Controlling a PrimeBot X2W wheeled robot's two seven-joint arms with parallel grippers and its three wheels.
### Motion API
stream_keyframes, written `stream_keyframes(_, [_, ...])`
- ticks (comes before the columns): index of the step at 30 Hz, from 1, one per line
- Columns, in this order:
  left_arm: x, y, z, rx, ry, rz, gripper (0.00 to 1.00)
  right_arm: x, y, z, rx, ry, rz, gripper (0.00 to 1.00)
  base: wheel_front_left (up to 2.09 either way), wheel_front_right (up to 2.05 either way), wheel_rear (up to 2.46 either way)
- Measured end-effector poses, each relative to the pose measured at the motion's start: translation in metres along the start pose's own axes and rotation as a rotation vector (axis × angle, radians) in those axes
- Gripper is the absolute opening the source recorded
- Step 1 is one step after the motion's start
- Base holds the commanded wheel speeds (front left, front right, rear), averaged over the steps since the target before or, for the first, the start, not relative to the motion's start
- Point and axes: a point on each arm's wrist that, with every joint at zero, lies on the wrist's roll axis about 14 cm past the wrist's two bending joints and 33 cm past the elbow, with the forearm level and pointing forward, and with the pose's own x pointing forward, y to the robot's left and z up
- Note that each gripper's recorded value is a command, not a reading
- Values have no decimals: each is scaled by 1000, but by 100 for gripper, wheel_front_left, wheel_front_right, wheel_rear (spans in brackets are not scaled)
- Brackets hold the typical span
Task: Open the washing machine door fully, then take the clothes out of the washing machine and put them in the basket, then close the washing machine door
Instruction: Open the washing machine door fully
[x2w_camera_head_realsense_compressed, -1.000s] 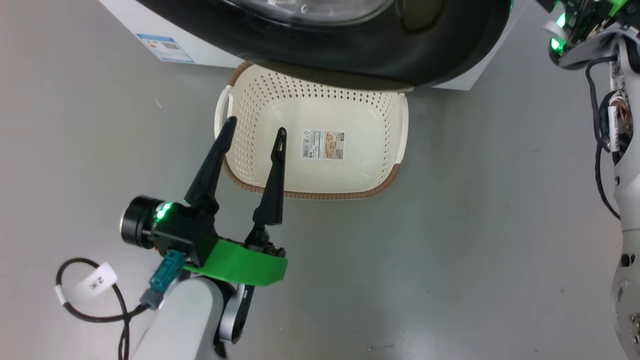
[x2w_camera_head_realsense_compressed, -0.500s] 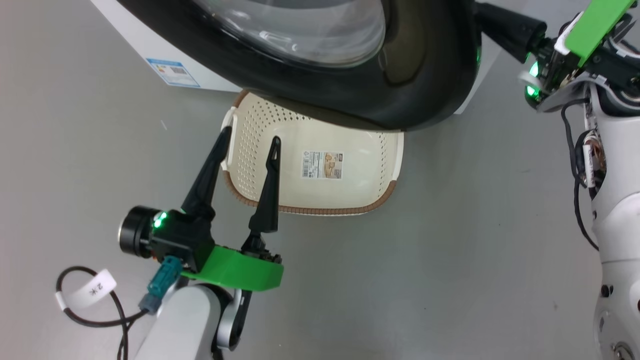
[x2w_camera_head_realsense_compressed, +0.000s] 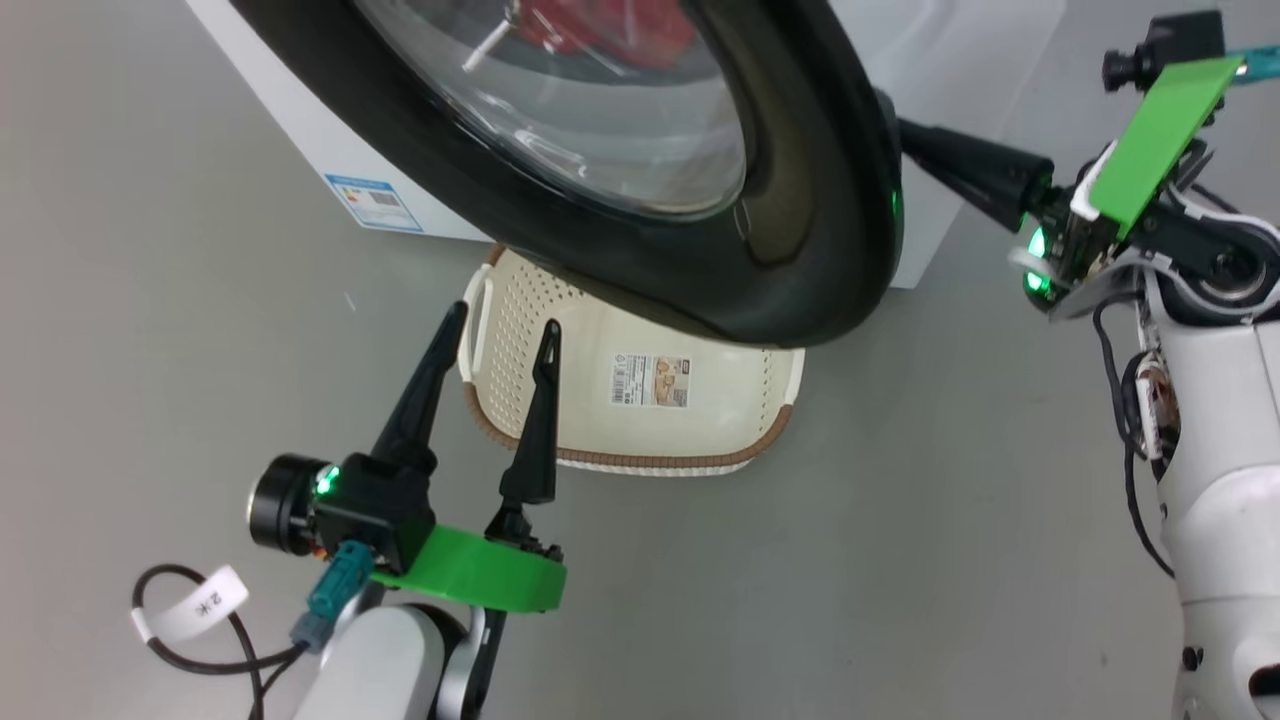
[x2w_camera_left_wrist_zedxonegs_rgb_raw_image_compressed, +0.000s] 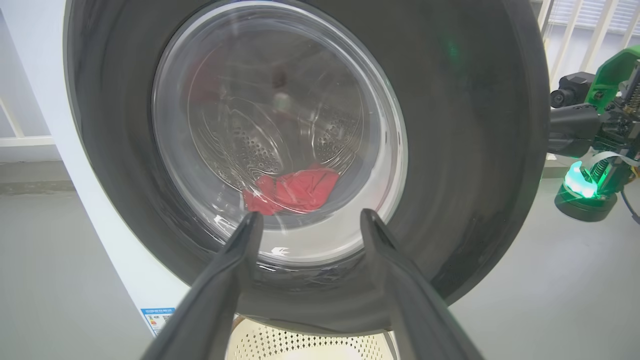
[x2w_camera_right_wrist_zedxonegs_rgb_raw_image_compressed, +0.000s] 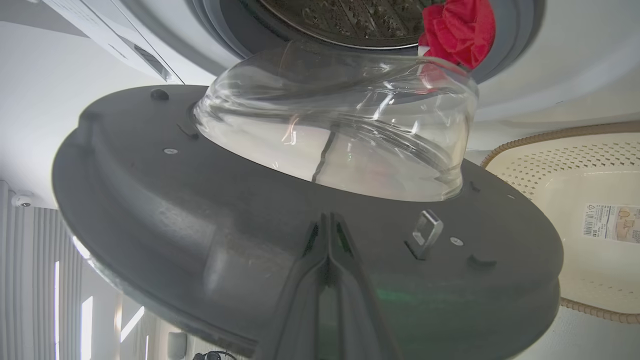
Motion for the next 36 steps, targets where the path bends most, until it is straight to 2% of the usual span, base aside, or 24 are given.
stream_keyframes(36, [-70, 61, 46, 11, -78, 214, 100, 23, 22, -127, 31, 310, 93, 0, 0, 0, 0])
